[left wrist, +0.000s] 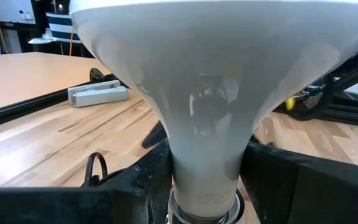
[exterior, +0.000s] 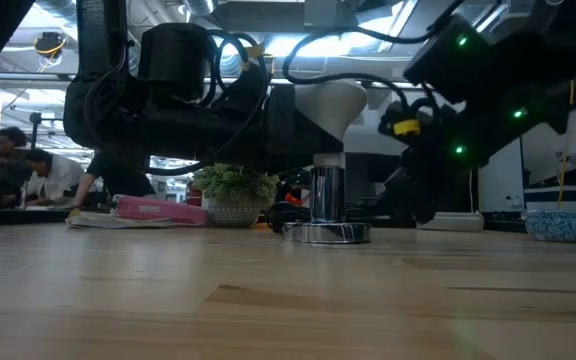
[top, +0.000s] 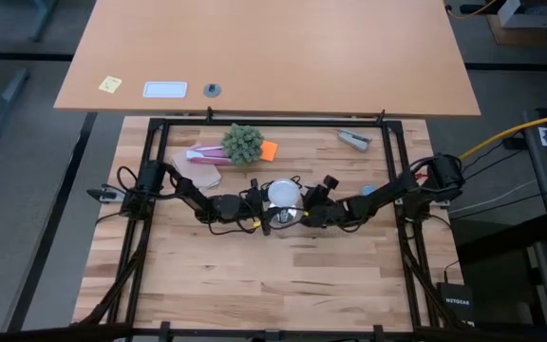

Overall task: Screw lightbulb
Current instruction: Remove the lightbulb from the lamp

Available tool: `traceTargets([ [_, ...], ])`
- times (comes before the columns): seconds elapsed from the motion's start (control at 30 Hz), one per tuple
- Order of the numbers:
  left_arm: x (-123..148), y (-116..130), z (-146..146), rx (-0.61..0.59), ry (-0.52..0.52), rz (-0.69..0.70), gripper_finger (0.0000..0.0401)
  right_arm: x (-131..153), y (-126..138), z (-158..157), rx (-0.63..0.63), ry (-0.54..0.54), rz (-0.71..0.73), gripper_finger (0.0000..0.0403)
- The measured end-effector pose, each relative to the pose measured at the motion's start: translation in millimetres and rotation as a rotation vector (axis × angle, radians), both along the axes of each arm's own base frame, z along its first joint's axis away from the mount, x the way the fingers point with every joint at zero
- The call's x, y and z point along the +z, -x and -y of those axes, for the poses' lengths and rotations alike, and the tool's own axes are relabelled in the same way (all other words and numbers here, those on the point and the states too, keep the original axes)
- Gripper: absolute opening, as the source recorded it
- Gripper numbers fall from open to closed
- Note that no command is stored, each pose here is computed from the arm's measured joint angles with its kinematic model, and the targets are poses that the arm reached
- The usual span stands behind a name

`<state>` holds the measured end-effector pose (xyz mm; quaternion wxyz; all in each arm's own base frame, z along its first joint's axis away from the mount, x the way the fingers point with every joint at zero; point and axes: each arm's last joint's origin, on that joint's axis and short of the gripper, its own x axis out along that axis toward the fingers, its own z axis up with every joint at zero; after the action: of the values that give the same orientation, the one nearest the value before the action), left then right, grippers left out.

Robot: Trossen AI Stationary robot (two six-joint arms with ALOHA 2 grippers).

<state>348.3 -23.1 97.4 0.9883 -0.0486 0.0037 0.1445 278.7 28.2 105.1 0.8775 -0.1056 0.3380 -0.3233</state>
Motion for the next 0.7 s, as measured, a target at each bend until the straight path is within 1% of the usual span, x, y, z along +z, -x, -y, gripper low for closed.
traceTargets([
  [0.13, 0.0, 0.0, 0.0, 0.000, 0.000, 0.000, 0.0153, -3.9, -2.1, 9.4, -0.010, -0.025, -0.009, 0.0143],
  [0.27, 0.0, 0.0, 0.0, 0.000, 0.000, 0.000, 0.0153, -2.2, -7.6, 11.3, 0.081, -0.079, 0.002, 0.0143],
  [0.33, 0.0, 0.0, 0.0, -0.001, 0.000, 0.000, 0.0153, 0.2, -10.1, 12.4, 0.094, -0.063, 0.022, 0.0143],
  [0.4, 0.0, 0.0, 0.2, -0.001, 0.000, 0.000, 0.0153, 2.2, -11.7, 15.2, 0.083, -0.034, 0.036, 0.0143],
  [0.5, 0.0, 0.0, 0.2, -0.001, 0.000, 0.000, 0.0153, 2.7, -12.2, 23.0, 0.066, -0.019, 0.029, 0.0143],
  [0.7, 0.0, 0.0, 0.2, -0.002, 0.000, 0.000, 0.0153, 1.4, -13.7, 37.2, 0.097, -0.101, 0.028, 0.0143],
])
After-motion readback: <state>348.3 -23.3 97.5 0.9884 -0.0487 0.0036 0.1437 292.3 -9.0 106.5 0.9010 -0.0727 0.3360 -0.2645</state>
